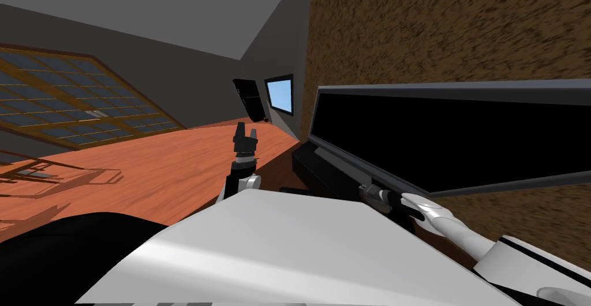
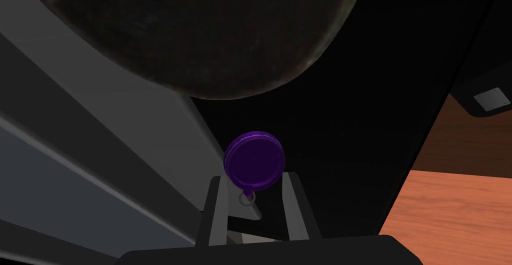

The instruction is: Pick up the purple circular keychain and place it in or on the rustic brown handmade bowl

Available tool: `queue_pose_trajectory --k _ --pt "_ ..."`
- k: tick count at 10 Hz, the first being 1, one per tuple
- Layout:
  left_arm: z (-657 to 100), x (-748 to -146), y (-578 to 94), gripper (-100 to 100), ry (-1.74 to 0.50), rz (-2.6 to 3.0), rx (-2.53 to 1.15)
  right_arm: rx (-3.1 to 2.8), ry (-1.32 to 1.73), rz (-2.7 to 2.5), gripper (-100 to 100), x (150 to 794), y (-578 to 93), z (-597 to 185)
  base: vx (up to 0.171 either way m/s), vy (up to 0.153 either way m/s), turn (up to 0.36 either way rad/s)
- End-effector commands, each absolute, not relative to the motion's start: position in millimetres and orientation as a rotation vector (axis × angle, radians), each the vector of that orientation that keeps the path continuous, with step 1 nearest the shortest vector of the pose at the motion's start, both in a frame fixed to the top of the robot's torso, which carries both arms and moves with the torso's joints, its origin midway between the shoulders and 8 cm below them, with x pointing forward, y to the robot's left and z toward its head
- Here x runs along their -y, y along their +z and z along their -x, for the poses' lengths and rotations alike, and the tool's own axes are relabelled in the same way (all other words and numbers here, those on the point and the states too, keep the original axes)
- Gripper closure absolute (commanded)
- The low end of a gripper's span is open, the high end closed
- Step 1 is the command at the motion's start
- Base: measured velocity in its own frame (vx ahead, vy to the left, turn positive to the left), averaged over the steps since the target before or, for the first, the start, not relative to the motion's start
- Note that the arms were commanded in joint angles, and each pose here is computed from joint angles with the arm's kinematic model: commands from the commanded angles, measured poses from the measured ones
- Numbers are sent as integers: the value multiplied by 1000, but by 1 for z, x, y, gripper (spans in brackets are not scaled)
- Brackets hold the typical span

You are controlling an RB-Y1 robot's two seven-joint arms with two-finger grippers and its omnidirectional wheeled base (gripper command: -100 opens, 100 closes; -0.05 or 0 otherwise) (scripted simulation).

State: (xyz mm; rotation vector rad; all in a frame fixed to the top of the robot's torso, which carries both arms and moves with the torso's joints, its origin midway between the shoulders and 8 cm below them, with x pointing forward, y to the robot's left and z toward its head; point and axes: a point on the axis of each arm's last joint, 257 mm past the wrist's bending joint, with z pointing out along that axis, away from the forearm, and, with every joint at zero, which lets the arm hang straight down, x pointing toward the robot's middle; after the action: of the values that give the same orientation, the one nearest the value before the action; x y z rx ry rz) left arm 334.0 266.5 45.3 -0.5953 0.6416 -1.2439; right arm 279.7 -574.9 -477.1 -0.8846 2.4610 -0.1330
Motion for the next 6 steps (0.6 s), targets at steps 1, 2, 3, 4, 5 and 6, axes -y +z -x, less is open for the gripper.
queue_pose_trajectory --k 1,2,3,4,5,6 --pt "-334 -266 45 0 -1244 595 -642 -2460 -129 892 100 582 -468 -279 -42 -48 -29" --pt "-334 -266 45 0 -1244 595 -642 -2460 -127 899 100 588 -460 -279 -41 -47 -39" --pt "-334 -266 45 0 -1244 595 -642 -2460 -127 902 100 592 -455 -279 -46 -55 -29" --pt "-334 -266 45 0 -1244 595 -642 -2460 -125 906 100 598 -446 -280 -41 -49 -9" --pt "-334 -266 45 0 -1244 595 -642 -2460 -123 909 100 605 -437 -280 -53 -62 -24" --pt "-334 -266 45 0 -1244 595 -642 -2461 -122 912 100 609 -430 -280 -54 -64 -23"
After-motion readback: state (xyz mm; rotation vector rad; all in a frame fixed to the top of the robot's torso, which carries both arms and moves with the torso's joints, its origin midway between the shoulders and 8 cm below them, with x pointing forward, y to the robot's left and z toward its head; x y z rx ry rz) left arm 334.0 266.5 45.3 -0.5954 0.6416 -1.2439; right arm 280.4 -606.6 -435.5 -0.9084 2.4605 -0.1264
